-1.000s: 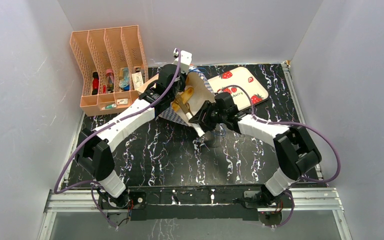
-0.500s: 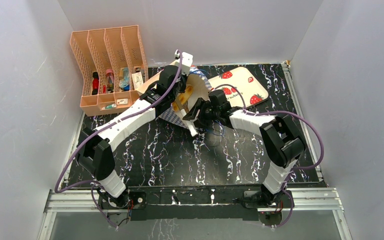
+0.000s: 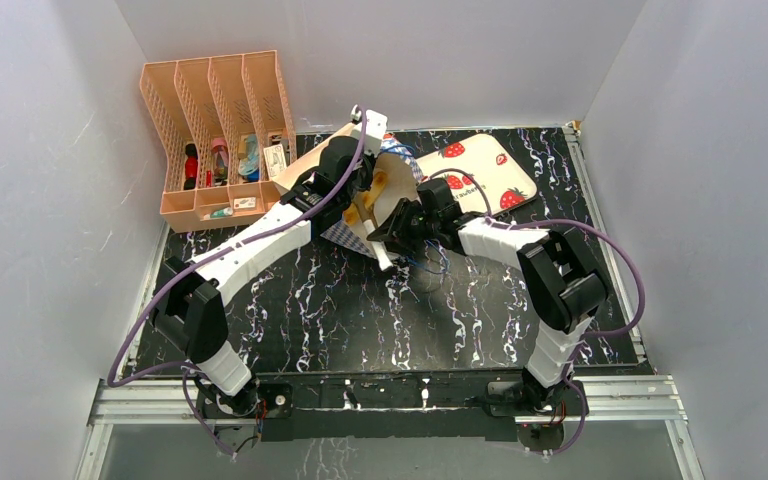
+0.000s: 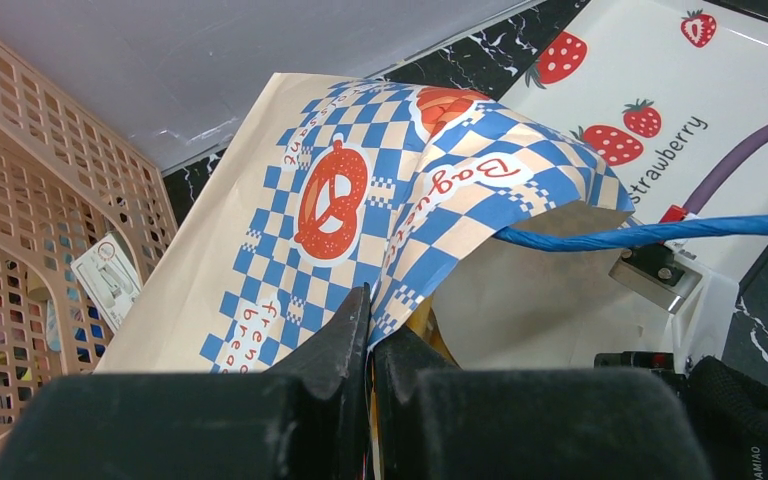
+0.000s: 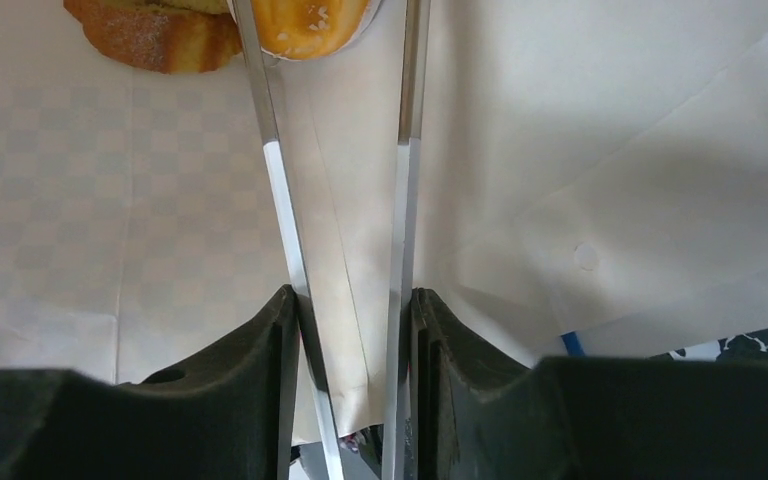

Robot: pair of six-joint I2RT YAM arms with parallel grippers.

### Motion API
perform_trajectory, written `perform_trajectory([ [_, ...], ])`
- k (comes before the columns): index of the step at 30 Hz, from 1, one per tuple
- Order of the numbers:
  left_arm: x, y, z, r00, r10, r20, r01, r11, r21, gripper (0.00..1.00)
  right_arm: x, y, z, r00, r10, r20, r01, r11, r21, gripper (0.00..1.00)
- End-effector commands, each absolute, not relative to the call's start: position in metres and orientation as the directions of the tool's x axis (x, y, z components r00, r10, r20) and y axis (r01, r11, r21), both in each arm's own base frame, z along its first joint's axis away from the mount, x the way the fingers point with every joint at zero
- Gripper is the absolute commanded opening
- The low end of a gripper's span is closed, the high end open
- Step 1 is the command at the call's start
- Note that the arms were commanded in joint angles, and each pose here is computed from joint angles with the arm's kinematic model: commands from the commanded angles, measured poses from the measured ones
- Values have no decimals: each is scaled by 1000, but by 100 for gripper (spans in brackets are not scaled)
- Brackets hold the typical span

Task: Take the fake bread out of the paper bag
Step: Take out the fake bread from the paper bag.

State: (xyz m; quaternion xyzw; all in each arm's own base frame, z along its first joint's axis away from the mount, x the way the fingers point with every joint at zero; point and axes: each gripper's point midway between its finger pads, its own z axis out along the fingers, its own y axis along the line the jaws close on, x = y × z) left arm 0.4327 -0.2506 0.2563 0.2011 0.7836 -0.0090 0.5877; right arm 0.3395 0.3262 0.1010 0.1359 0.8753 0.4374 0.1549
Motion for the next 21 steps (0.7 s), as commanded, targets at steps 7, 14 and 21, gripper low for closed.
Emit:
perform_trajectory([
  [7,428,-239,294,-154,235,-960,274,943,187,0,331,307,170,-882,408,-236,32,551,834,0],
  [14,433,-240,289,-147,235,-961,264,945,191,0,318,291,190,-859,428,-282,15,571,821,0],
  [21,445,-243,290,-137,238,-962,256,946,198,0,305,273,214,-832,444,-332,-1,597,802,0],
])
